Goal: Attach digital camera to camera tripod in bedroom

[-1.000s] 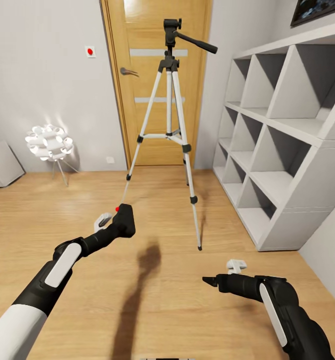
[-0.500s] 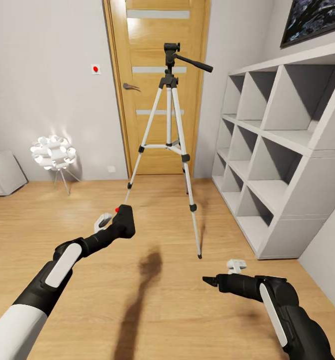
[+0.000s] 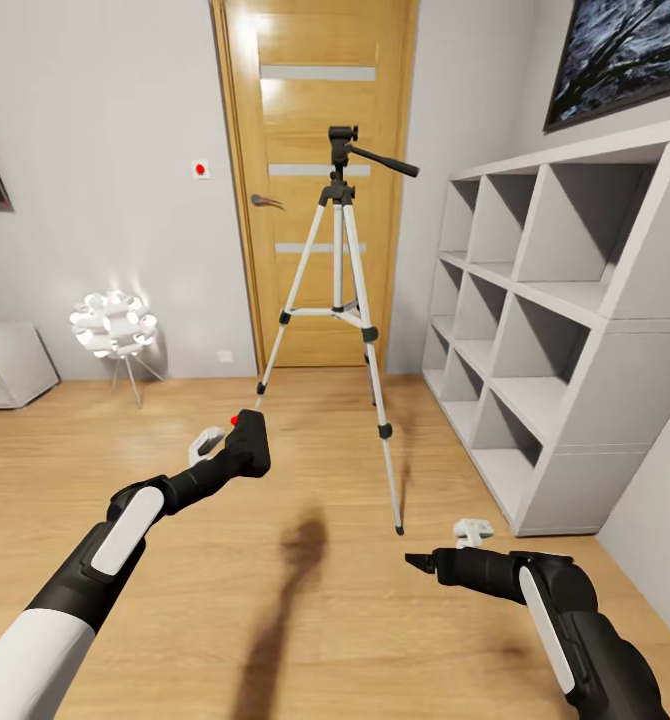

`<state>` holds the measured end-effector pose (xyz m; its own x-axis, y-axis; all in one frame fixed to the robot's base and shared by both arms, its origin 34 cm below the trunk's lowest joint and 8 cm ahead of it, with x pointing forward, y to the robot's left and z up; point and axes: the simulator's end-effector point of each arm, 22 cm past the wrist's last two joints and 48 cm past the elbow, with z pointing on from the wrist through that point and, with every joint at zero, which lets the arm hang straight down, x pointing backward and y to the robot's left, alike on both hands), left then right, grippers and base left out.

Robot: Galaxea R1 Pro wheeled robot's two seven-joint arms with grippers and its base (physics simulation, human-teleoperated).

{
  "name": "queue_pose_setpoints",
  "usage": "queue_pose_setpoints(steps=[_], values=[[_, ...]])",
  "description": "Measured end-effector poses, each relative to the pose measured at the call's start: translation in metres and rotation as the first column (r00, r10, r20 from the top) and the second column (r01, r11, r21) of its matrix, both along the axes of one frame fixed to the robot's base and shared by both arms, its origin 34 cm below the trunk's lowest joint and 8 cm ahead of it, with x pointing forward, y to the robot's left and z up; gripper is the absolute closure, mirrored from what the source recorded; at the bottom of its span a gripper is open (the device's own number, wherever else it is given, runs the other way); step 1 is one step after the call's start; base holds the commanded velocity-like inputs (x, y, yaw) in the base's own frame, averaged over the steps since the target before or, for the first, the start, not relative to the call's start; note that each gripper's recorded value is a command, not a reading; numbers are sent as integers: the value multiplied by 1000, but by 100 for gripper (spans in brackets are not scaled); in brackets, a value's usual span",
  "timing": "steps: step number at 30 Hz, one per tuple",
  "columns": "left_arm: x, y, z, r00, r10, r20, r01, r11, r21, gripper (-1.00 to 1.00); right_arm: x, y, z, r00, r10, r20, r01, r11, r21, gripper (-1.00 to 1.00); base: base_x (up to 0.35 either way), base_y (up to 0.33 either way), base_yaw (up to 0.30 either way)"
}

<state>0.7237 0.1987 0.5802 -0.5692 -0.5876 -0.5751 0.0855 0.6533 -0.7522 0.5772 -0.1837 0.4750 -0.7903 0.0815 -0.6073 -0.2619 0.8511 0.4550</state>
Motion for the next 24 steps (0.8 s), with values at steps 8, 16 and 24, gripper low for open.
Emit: queue_pose_setpoints(steps=[8, 16, 24], values=[[-3, 0, 21, 1000, 1, 31, -1, 1000, 0, 100, 1, 0, 17, 999, 1, 32, -1, 1000, 0, -100, 0, 0, 0], [-6, 0, 42, 998, 0, 63, 0, 1000, 0, 100, 1, 1, 34, 998, 1, 65, -1, 1000, 1, -100, 0, 0, 0], [-6, -1, 62, 997, 0, 78, 0, 1000, 0, 100, 3, 1, 52, 997, 1, 81, -1, 1000, 1, -100, 0, 0, 0]])
